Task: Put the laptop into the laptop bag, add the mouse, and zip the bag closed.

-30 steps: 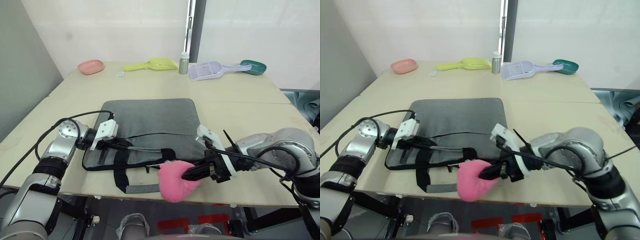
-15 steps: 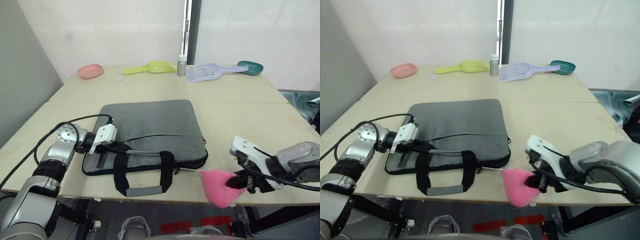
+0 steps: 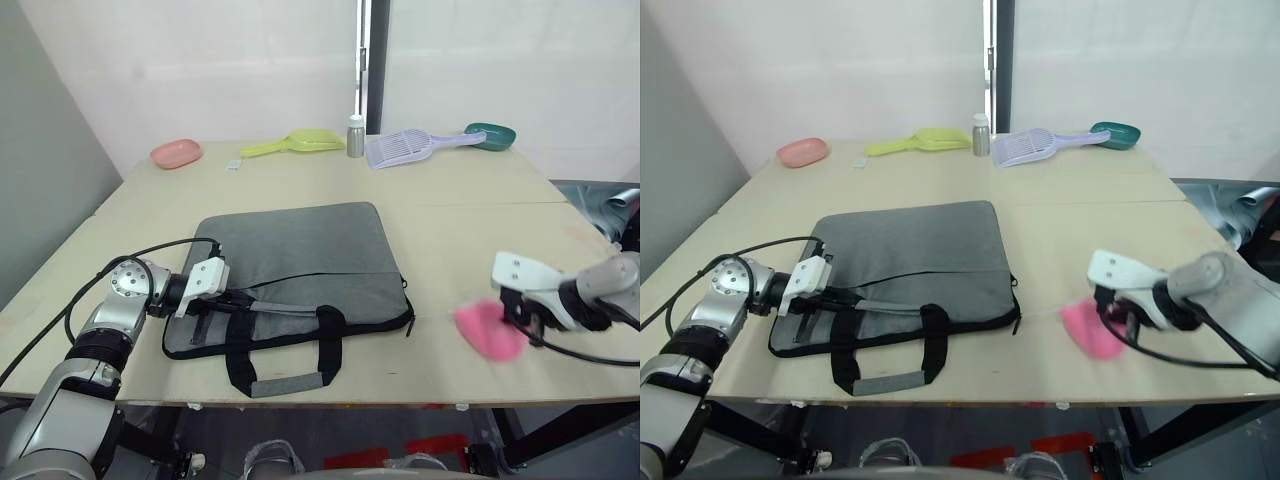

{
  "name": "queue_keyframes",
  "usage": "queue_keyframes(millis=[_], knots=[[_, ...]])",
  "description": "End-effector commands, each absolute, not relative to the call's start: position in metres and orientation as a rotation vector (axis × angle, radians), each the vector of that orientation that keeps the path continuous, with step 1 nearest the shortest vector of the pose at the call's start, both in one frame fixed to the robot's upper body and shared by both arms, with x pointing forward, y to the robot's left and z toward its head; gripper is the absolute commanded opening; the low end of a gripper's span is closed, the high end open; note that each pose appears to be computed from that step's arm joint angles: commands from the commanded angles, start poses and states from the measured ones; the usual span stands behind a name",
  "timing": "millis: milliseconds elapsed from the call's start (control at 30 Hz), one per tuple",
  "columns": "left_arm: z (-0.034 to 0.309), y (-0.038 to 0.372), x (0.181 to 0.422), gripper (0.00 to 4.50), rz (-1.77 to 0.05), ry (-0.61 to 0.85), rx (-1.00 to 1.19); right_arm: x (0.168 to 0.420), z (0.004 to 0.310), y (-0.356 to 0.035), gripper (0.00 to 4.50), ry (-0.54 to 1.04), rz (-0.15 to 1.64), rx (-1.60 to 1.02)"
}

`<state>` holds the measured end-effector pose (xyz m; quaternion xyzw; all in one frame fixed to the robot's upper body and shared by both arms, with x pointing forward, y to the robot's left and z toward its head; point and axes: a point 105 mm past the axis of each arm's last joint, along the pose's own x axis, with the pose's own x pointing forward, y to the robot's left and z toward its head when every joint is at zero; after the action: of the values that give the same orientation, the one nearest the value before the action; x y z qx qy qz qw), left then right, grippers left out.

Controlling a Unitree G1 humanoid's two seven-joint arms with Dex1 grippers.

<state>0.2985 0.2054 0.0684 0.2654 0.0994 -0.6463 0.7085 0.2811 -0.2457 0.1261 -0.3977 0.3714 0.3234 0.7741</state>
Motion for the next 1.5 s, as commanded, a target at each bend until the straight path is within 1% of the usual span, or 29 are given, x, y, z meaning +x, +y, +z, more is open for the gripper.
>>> queue_keyframes(millis=[33,133,200,367,467,600,700,833,967,1000,1033,1100,1133,1333,1367,1433,1500], knots=[[0.004,0.211,0.257,0.00,-1.544,0.515,0.507,0.316,0.146,-0.249,0.03,0.685,0.581,-0.987],[0.003,0.210,0.255,0.00,-1.546,0.514,0.498,0.341,0.158,-0.225,0.03,0.552,0.582,-1.041],[0.003,0.209,0.256,0.00,-1.546,0.513,0.496,0.351,0.163,-0.202,0.03,0.470,0.622,-1.037],[0.003,0.208,0.256,0.00,-1.549,0.510,0.488,0.363,0.161,-0.168,0.03,0.392,0.672,-1.052],[0.002,0.207,0.254,0.00,-1.555,0.511,0.482,0.380,0.170,-0.154,0.03,0.313,0.619,-1.043],[0.002,0.205,0.252,0.00,-1.562,0.509,0.477,0.393,0.181,-0.147,0.03,0.259,0.546,-1.005],[0.003,0.204,0.251,0.00,-1.564,0.508,0.474,0.396,0.181,-0.151,0.03,0.268,0.513,-0.981],[0.006,0.203,0.251,0.00,-1.564,0.505,0.473,0.393,0.178,-0.159,0.03,0.301,0.509,-0.953],[0.009,0.201,0.254,0.00,-1.558,0.495,0.477,0.376,0.167,-0.154,0.03,0.382,0.598,-0.806],[0.011,0.200,0.255,0.00,-1.554,0.488,0.477,0.368,0.163,-0.155,0.82,0.429,0.630,-0.763],[0.013,0.200,0.256,0.00,-1.551,0.483,0.477,0.361,0.160,-0.155,1.09,0.467,0.657,-0.718],[0.017,0.199,0.260,0.00,-1.538,0.468,0.476,0.351,0.158,-0.156,1.87,0.515,0.697,-0.659],[0.022,0.198,0.263,0.00,-1.524,0.453,0.464,0.349,0.161,-0.159,2.07,0.521,0.694,-0.645],[0.063,0.195,0.282,0.00,-1.459,0.345,0.436,0.346,0.188,-0.190,4.23,0.533,0.646,-0.456],[0.071,0.195,0.285,0.25,-1.445,0.329,0.429,0.345,0.193,-0.196,4.49,0.533,0.643,-0.429],[0.088,0.198,0.288,0.82,-1.421,0.320,0.394,0.342,0.206,-0.210,4.50,0.524,0.635,-0.358],[0.109,0.201,0.290,1.56,-1.392,0.296,0.351,0.335,0.216,-0.224,4.50,0.527,0.658,-0.307]])
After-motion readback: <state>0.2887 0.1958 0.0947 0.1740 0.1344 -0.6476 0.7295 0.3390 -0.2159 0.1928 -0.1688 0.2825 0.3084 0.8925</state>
